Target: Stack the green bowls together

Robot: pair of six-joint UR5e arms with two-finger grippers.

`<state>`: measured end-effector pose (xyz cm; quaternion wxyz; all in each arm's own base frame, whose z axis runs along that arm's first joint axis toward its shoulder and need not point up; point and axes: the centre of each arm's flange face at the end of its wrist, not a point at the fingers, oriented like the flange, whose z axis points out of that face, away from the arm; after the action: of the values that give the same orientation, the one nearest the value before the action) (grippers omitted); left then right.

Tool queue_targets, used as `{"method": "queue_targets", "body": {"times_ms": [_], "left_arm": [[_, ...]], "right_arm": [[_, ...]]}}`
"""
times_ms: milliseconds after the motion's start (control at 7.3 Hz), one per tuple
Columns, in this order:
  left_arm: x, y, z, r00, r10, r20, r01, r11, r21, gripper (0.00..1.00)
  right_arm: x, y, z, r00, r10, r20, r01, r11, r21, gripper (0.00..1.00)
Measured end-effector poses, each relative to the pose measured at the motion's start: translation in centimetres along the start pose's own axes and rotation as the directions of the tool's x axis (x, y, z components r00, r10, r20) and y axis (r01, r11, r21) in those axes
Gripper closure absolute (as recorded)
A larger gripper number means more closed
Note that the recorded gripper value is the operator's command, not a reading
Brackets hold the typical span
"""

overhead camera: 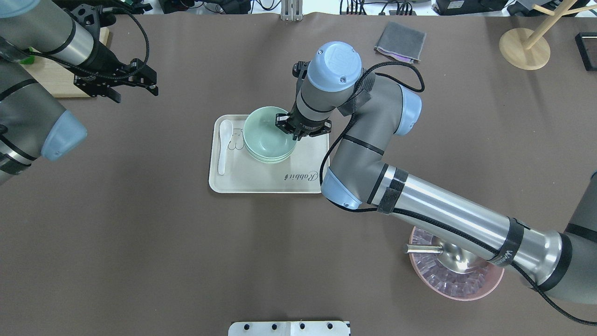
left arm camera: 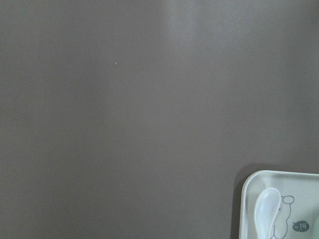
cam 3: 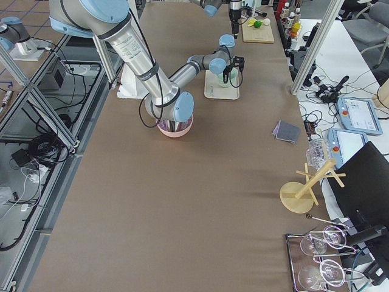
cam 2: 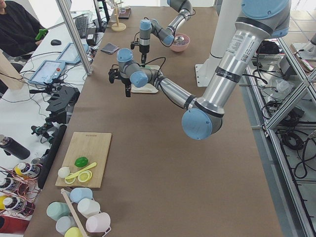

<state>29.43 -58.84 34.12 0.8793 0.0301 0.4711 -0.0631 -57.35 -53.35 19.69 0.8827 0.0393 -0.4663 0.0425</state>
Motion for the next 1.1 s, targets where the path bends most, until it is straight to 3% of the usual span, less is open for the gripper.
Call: {"method": "queue_targets", "body": {"times_ms": [411, 822, 1096], "left_arm": [[0.0, -0.1, -0.1, 1.0, -0.001, 0.001, 0.001, 1.0, 0.0, 0.02], [0.0, -0.3, -0.1, 1.0, 0.001, 0.004, -0.001, 1.0, 0.001, 0.02], [-0.9, -1.4, -1.1, 0.999, 0.027, 0.02, -0.027, 1.0, 0.009, 0.02]], "right_arm": [[0.3, -0.4, -0.4, 1.0, -0.019, 0.002, 0.019, 1.0, 0.0, 0.0], [2.7, -3.5, -2.5, 1.0, 0.001, 0.018, 0.0, 0.999, -0.035, 0.0], [6.1, -6.4, -4.7, 0.999, -0.023, -0.038, 0.02, 0.997, -0.068, 0.0]]}}
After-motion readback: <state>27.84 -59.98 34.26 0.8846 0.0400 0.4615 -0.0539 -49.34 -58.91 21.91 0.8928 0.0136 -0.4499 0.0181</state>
